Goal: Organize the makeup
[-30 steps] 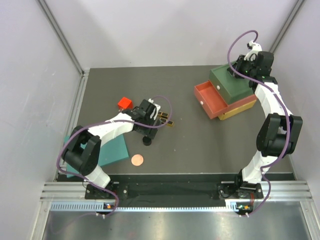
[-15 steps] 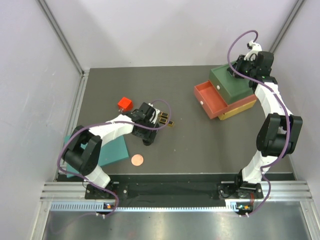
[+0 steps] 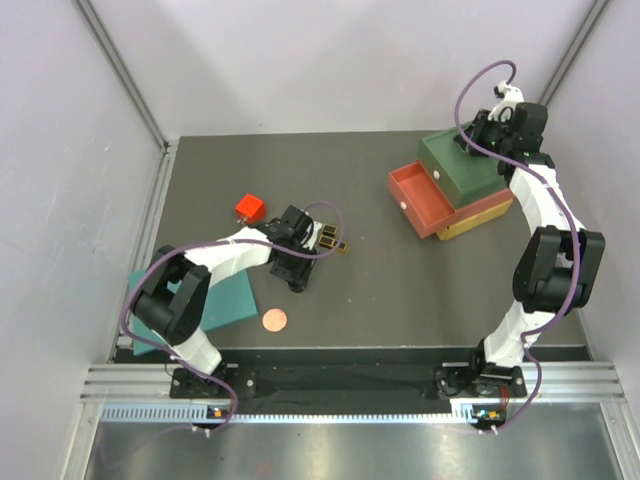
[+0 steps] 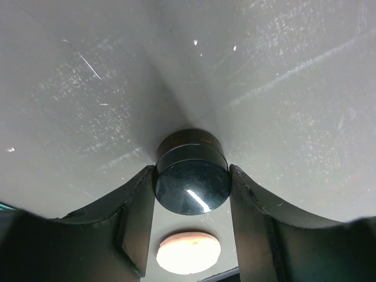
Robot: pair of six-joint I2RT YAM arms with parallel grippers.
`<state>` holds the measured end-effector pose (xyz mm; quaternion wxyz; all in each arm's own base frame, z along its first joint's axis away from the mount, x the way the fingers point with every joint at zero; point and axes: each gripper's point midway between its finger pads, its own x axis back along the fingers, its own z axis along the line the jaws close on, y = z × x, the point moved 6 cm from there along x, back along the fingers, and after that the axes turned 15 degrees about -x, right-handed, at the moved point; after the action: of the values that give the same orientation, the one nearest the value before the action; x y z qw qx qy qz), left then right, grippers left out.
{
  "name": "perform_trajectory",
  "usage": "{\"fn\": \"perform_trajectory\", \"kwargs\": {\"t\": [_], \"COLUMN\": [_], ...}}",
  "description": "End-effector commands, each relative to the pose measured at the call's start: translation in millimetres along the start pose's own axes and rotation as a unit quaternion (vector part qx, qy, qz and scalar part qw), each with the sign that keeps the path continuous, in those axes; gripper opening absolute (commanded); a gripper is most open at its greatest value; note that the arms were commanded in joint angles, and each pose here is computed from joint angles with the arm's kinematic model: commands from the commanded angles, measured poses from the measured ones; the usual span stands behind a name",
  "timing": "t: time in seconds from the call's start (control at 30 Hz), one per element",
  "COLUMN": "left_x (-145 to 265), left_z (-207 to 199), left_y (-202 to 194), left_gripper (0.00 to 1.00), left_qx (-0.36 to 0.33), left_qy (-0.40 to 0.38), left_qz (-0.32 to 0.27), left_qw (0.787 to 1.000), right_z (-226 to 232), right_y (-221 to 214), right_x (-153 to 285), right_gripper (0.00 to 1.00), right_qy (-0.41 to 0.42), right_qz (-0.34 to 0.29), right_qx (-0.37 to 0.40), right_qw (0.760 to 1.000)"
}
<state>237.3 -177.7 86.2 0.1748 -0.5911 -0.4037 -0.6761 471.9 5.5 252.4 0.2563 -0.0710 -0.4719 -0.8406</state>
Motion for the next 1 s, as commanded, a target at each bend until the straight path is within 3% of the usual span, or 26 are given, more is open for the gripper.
{"fn": "perform_trajectory", "kwargs": {"t": [0.0, 0.27, 0.4, 0.67, 0.97], "left_x": [8.7, 41.8, 67.4, 69.5, 78.3], "left_z": [0.6, -0.1, -5.2, -17.2, -53.0], "left_y": [22.0, 84.1, 128.2, 186.6, 262.4], "left_gripper": [0.0, 0.0, 0.0, 0.0, 0.0], "left_qx": [-0.011, -0.025, -0.041, -0.072, -0.101], "left_qy": [-0.008, -0.023, -0.049, -0.083, -0.125], "left_qz": [-0.017, -0.094, -0.162, -0.216, -0.325], "left_qw": [1.0, 0.995, 0.985, 0.97, 0.932], "right_z": [-56.1, -55.9, -55.9, -55.7, -54.3], "right_y": [-137.2, -136.4, -136.9, -136.9, -135.1], "right_x": [2.5, 2.4, 2.5, 2.2, 2.1], "right_gripper": [0.16, 0.16, 0.17, 0.17, 0.16], "right_qy": [-0.116, -0.115, -0.116, -0.115, -0.112], "right_qz": [0.249, 0.247, 0.248, 0.248, 0.247], "right_qx": [-0.126, -0.124, -0.126, -0.126, -0.127], "right_qw": [0.953, 0.954, 0.954, 0.954, 0.954]}}
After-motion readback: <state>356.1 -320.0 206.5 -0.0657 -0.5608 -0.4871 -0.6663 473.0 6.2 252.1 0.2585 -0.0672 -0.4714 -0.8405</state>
